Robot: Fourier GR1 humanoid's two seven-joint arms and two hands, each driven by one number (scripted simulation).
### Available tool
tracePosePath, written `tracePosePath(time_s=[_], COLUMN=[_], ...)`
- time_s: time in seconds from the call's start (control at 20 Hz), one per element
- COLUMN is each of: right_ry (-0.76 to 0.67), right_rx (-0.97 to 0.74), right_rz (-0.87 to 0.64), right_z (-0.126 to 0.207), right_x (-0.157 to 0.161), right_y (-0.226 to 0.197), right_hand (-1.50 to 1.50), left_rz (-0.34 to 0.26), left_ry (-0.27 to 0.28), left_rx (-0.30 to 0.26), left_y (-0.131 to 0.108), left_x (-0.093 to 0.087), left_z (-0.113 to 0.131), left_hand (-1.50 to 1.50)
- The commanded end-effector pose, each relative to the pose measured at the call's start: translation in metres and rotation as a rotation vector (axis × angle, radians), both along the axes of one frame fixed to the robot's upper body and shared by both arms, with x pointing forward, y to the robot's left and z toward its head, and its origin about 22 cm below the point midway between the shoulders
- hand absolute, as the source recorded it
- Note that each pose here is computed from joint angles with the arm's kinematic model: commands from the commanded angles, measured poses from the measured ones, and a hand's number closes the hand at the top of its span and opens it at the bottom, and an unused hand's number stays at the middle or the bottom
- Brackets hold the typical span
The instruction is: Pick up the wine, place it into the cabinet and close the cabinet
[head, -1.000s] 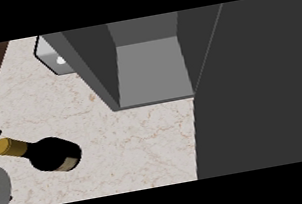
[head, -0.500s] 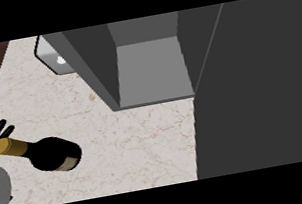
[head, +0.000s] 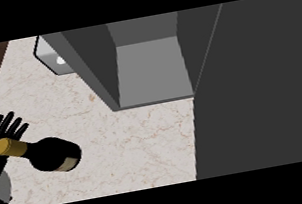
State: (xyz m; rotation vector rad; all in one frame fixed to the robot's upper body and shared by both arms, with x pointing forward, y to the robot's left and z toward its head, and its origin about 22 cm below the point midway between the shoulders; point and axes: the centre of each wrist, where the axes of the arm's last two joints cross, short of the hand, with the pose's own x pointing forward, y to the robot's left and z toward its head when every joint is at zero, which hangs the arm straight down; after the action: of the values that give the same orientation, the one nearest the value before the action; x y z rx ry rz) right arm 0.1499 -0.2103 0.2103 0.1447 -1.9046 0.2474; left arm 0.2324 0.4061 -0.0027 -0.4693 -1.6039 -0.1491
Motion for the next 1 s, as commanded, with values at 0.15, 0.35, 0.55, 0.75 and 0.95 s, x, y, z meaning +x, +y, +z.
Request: tracePosePath(time_s=[0.15, 0.35, 0.55, 0.75, 0.95], right_ry=[-0.062, -0.041, -0.048, -0.05, -0.03], right_rx=[0.043, 0.037, 0.032, 0.033, 0.039], right_rz=[0.035, 0.034, 0.051, 0.042, 0.042], right_z=[0.014, 0.002, 0.01, 0.019, 0.019], right_x=[-0.025, -0.026, -0.039, -0.02, -0.026], right_y=[-0.006, -0.01, -0.005, -0.004, 0.001], right_hand=[-1.5, -1.5, -1.5, -1.5, -1.5], left_rz=[-0.036, -0.018, -0.03, -0.033, -0.033], left_ry=[0.012, 0.034, 0.021, 0.021, 0.023], left_rx=[-0.002, -0.011, -0.014, 0.005, -0.001], left_y=[0.003, 0.002, 0.001, -0.007, -0.002], left_x=[0.009, 0.009, 0.003, 0.017, 0.011], left_z=[-0.012, -0.033, -0.043, -0.048, -0.059], left_hand=[-1.5, -1.5, -1.5, -1.5, -1.5])
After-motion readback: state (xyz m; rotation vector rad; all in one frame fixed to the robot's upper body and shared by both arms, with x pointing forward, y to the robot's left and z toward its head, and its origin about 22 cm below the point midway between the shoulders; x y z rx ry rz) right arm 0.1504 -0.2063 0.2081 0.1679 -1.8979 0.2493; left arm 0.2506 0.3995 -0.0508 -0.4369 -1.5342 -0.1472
